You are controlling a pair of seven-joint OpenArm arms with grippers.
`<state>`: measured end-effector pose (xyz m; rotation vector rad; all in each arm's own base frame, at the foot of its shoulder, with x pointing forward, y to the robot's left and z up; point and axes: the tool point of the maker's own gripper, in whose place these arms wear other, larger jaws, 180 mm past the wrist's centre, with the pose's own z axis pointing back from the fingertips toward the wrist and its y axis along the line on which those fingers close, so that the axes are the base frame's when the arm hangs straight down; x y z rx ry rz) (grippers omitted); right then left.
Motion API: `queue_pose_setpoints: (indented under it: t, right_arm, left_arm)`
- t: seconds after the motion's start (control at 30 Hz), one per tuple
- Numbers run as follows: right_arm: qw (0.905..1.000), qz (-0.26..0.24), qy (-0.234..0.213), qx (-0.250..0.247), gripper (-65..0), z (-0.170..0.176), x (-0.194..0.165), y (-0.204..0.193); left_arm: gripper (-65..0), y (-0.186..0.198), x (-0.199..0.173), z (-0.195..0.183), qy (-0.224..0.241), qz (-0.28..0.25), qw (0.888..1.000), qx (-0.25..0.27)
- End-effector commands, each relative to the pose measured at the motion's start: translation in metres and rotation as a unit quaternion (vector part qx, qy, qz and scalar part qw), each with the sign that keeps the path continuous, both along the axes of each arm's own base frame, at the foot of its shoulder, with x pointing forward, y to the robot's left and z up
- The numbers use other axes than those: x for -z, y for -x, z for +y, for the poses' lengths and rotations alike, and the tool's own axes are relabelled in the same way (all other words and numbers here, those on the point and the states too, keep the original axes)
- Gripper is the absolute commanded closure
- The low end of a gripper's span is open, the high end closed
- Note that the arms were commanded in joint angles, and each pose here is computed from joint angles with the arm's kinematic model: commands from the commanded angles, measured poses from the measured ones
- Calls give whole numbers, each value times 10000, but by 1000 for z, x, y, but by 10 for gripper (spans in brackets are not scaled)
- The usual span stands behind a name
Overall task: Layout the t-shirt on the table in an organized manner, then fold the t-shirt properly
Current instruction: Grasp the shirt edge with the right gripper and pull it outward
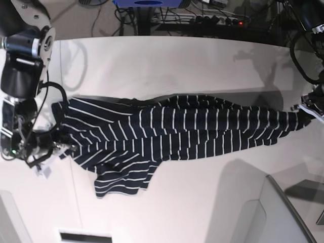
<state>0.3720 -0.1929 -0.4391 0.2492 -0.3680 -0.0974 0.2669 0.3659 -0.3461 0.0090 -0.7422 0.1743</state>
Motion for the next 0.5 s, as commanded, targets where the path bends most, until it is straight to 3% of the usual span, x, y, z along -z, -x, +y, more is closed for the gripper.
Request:
queue_pose_setpoints:
  t: [0.0,0.07,0.23,0.27,0.37,0.47]
  right_arm:
    - [9991,-403,52,-83,-9,2,-19,-27]
    - [9979,-565,138,-281,-41,12,-19,-39]
    - [9933,-910,364,-621,-356,24,-36,-49]
    - [9923,-1012,395,-592,-390,21,-39,-46]
    - [9849,-1501,639,-585,-410,11,-57,-21]
    - [9803,-1648,788,-756,-411,17,-58,19]
  left_arm:
    - [0,-8,-14,5,-110,-211,9997,48]
    - [0,-2,-8,4,-93,-124,9999,54]
    - [0,4,-6,4,-117,-62,9999,51]
    - [0,6,-5,5,-119,-37,9999,38]
    - [0,14,0,7,-136,67,9999,35]
    - [0,15,1,7,-130,79,9999,27]
